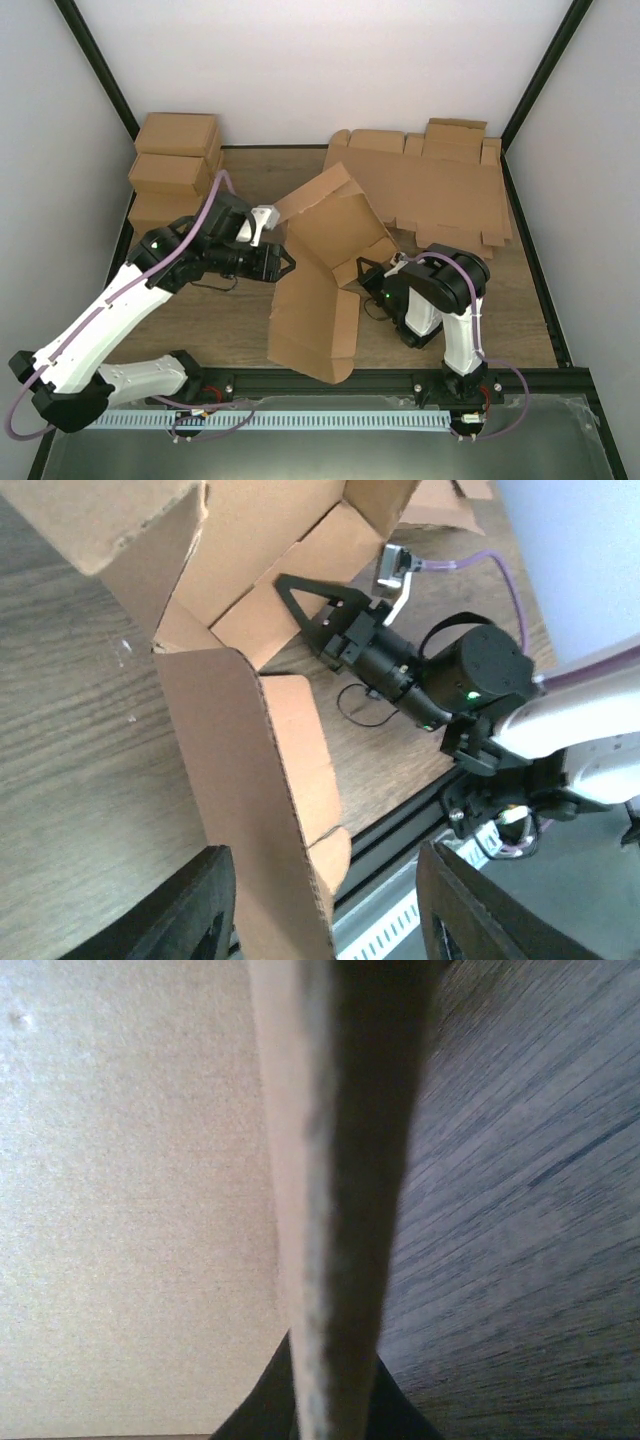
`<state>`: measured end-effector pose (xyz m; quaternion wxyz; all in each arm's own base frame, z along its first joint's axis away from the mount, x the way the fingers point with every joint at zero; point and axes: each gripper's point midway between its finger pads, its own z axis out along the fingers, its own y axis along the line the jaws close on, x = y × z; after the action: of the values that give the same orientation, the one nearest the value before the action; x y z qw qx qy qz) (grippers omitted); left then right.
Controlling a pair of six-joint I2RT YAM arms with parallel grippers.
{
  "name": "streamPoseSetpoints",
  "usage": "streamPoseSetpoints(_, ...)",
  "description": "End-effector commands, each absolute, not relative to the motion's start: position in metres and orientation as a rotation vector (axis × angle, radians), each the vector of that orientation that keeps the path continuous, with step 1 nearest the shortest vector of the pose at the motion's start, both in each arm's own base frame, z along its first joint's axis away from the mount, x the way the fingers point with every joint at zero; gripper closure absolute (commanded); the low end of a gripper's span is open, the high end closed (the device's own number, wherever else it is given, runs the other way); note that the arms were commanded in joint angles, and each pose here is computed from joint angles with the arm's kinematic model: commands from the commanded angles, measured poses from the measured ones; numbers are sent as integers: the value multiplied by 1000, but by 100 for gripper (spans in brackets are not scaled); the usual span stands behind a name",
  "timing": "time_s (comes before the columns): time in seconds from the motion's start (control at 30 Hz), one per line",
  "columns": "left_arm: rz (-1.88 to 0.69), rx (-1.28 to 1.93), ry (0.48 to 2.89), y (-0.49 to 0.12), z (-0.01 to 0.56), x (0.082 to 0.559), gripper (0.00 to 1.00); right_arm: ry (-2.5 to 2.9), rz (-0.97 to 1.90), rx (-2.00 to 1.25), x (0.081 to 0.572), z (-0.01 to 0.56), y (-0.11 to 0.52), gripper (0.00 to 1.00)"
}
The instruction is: Fold the paper box
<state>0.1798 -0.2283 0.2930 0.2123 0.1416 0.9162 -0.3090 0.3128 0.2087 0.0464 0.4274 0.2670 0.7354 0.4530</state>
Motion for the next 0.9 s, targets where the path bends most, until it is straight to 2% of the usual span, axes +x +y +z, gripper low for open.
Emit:
streamPoseSetpoints(0.0, -766, 381, 2593, -223, 286, 179, 58, 1801, 1112, 640, 317, 55, 211, 99)
streamPoseSetpoints(0.1, -721, 380, 2610, -225, 284, 178, 83, 1805, 1103, 643, 317, 53, 211, 99)
streamPoseSetpoints(0.2, -660, 370, 2599, -223, 288, 182, 95, 1812, 1116, 647, 316, 52, 212, 99)
streamPoseSetpoints(0.27, -628, 367, 2588, -221, 293, 186, 96, 1824, 1128, 657, 315, 50, 214, 98)
streamPoseSetpoints(0.33, -604, 373, 2577, -222, 298, 191, 96, 1845, 1141, 672, 312, 48, 216, 85)
streamPoseSetpoints(0.53, -554, 403, 2539, -226, 315, 203, 96, 1879, 1174, 697, 302, 47, 214, 61)
streamPoseSetpoints(0.77, -526, 440, 2534, -234, 320, 213, 96, 1958, 1198, 723, 285, 45, 217, 40)
streamPoseSetpoints(0.87, -514, 460, 2535, -236, 323, 215, 96, 2005, 1177, 733, 276, 43, 216, 36)
